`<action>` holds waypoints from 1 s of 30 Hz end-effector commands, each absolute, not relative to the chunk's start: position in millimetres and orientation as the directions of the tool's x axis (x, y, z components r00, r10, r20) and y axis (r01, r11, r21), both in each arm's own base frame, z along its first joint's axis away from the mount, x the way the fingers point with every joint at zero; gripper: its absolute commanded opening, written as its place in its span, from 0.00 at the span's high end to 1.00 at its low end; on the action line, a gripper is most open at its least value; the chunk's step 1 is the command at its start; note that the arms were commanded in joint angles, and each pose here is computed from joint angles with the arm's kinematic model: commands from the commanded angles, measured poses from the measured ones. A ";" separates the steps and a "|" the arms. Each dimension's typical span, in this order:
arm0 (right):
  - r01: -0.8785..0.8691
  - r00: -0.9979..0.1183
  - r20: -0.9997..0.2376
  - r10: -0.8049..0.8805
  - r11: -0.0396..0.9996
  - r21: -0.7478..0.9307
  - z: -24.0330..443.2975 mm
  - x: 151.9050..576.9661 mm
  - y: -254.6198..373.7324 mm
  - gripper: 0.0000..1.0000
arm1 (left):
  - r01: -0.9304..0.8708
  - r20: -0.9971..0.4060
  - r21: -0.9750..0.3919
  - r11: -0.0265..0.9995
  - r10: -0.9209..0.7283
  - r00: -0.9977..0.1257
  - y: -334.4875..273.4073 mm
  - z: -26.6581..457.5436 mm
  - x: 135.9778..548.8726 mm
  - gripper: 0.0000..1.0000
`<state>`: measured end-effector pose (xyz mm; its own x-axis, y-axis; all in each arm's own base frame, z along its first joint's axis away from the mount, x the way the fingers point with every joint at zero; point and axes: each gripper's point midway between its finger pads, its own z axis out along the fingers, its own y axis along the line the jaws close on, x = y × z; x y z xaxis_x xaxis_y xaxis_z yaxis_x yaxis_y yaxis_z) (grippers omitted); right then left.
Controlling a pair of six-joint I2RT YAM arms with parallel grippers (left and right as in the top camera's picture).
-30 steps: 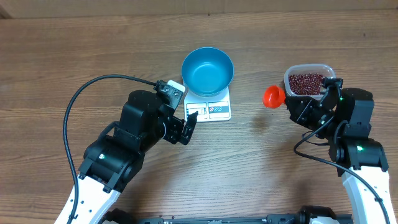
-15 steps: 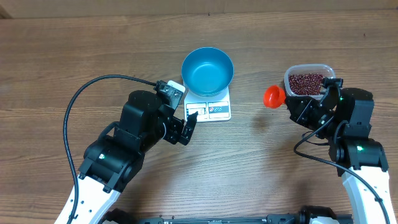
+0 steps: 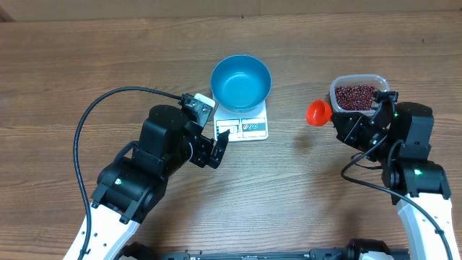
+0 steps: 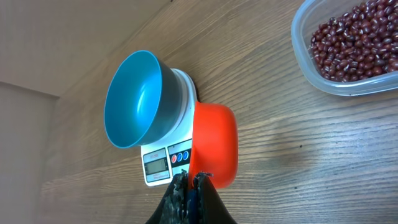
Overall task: Scoop item into bowl and weigh 150g on scale
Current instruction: 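Move the red scoop with the right gripper over the bean tub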
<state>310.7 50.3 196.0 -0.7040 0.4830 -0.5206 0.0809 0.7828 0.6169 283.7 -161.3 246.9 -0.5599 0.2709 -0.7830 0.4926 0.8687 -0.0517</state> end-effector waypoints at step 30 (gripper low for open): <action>0.261 -0.616 -0.642 0.457 0.887 0.380 247.5 321.4 -6.8 0.96 | 0.493 -0.787 -0.068 0.867 0.257 -0.560 -161.0 248.9 281.3 0.01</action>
<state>314.1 3.2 229.9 -0.6414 0.4716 -0.6051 0.2474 0.8738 0.4187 283.7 -161.3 247.0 -0.5597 0.2707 -0.7832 0.4926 0.8687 -0.0517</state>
